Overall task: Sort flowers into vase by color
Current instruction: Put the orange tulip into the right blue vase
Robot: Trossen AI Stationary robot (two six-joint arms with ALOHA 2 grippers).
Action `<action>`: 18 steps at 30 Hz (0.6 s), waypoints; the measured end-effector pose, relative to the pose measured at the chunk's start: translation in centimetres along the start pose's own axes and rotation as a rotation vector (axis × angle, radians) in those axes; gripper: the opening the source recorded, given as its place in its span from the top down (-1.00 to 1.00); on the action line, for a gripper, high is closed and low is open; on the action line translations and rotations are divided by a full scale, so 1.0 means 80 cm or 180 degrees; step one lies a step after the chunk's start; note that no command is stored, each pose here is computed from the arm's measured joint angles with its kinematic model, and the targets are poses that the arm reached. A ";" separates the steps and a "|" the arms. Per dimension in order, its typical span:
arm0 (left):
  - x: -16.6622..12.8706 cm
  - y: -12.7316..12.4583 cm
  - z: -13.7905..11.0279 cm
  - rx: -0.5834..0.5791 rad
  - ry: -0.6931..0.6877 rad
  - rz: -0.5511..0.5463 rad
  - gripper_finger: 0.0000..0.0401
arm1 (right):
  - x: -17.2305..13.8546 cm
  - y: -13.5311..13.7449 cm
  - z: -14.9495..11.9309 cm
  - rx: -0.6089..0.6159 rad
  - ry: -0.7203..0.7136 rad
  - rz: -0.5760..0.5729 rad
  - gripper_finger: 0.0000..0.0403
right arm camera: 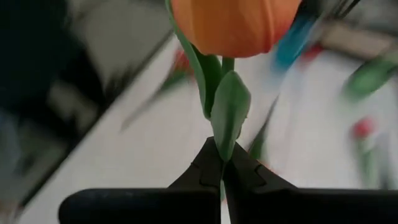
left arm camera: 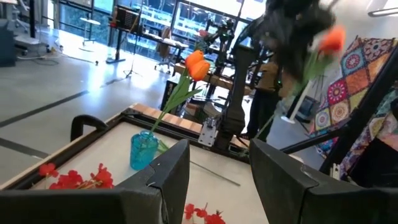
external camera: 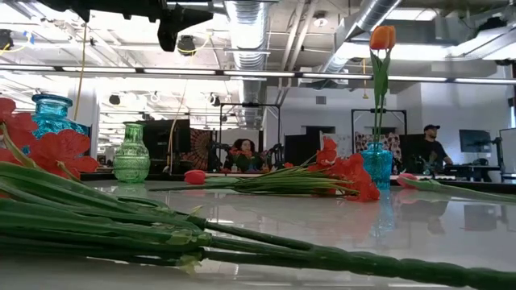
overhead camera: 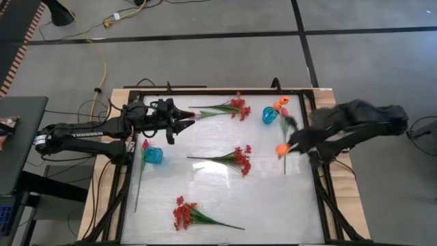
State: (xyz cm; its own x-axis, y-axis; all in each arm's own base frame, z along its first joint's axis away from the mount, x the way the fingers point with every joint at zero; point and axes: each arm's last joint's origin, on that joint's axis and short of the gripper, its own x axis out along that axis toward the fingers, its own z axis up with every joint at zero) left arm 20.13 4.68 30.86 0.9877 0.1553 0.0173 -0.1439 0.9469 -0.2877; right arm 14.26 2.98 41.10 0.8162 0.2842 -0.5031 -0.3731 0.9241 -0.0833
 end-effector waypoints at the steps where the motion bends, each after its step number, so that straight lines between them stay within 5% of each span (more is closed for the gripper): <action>1: 0.000 0.000 0.000 0.0004 -0.0005 0.0009 0.23 | -0.014 -0.003 0.005 -0.0003 -0.0231 -0.0126 0.87; 12: 0.000 0.000 0.000 0.0040 -0.0007 0.0035 0.23 | -0.115 -0.031 0.034 0.0213 -0.2009 -0.1938 0.87; 18: 0.000 0.001 0.000 0.0088 -0.0014 0.0063 0.23 | -0.104 -0.081 0.036 0.1059 -0.2130 -0.2740 0.88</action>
State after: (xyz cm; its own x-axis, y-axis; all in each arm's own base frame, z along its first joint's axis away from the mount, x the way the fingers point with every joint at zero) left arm 20.12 4.74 30.85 0.9844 0.1753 0.0162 -0.1651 0.9510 -0.2615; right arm 11.18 -4.61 48.33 0.8533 -0.4898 0.1788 0.4788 0.8718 0.1037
